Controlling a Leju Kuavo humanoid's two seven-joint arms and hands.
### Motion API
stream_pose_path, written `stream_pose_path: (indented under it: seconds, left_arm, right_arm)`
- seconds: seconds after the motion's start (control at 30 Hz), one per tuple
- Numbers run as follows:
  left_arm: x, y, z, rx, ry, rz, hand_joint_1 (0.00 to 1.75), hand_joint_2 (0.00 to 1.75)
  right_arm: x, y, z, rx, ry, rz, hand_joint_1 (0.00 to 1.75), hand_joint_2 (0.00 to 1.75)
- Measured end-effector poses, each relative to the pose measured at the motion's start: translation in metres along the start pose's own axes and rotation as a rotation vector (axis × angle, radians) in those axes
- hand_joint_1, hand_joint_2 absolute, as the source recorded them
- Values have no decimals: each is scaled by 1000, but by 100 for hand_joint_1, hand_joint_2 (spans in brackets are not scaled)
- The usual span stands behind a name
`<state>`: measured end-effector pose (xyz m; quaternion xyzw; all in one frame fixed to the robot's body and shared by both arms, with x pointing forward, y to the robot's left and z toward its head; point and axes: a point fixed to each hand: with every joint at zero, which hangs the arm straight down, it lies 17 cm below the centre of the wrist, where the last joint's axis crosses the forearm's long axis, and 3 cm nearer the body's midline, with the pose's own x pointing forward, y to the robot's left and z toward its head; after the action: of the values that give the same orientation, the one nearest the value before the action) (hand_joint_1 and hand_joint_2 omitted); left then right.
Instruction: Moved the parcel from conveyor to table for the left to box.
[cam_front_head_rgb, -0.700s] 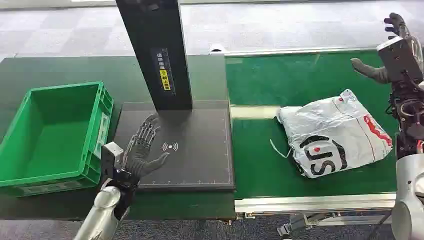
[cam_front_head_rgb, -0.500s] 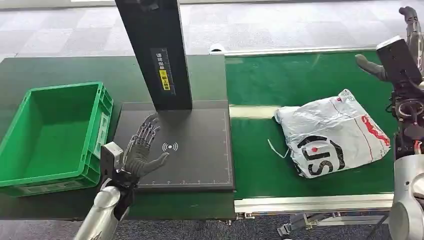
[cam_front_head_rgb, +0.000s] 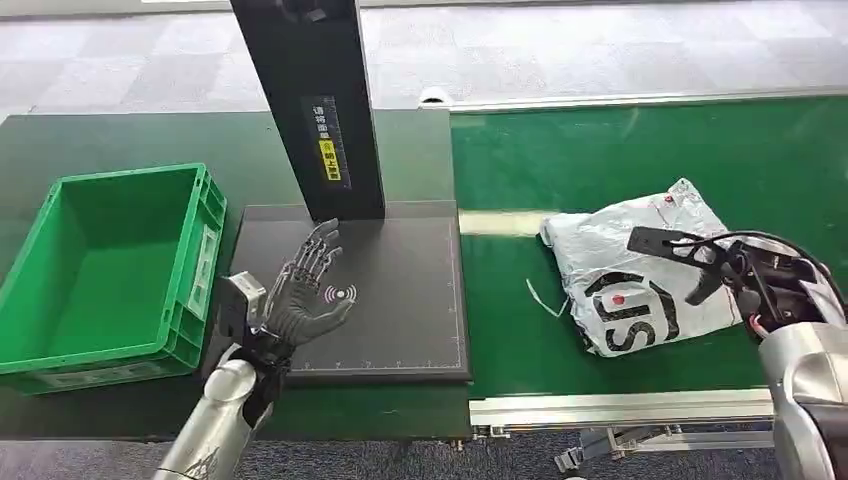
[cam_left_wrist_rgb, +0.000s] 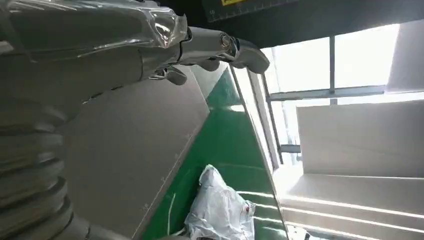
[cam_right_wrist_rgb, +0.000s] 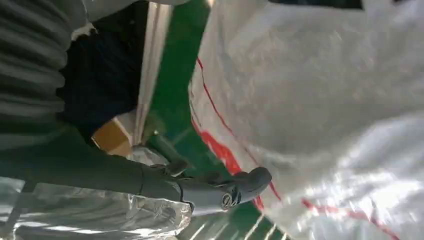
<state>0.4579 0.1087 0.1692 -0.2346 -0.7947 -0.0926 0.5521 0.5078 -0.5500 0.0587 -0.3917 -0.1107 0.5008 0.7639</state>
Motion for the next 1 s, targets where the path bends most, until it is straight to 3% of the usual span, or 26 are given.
stream_pose_path:
  seconds: [0.2, 0.37, 0.4, 0.43, 0.57, 1.0]
  left_arm:
    - [-8, -2, 2, 5, 19, -1, 0, 175]
    - [-11, -5, 2, 3, 26, 5, 0, 175]
    - [-11, -6, 2, 2, 26, 7, 0, 175]
    - [-11, -6, 2, 1, 28, 8, 0, 175]
    - [-13, -7, 2, -2, 34, 8, 0, 175]
    - [-17, -9, 1, 6, 43, 12, 0, 175]
  right_arm:
    - [-20, 24, -3, 69, 64, 12, 0, 175]
    - [-22, 46, -7, 123, 22, 24, 0, 175]
    - [-21, 51, -8, 133, 5, 26, 106, 175]
    - [-19, 57, -8, 146, -12, 28, 175, 175]
    - [-5, 77, -8, 192, -111, 23, 175, 175]
    - [21, 94, -3, 231, -213, 64, 175, 175]
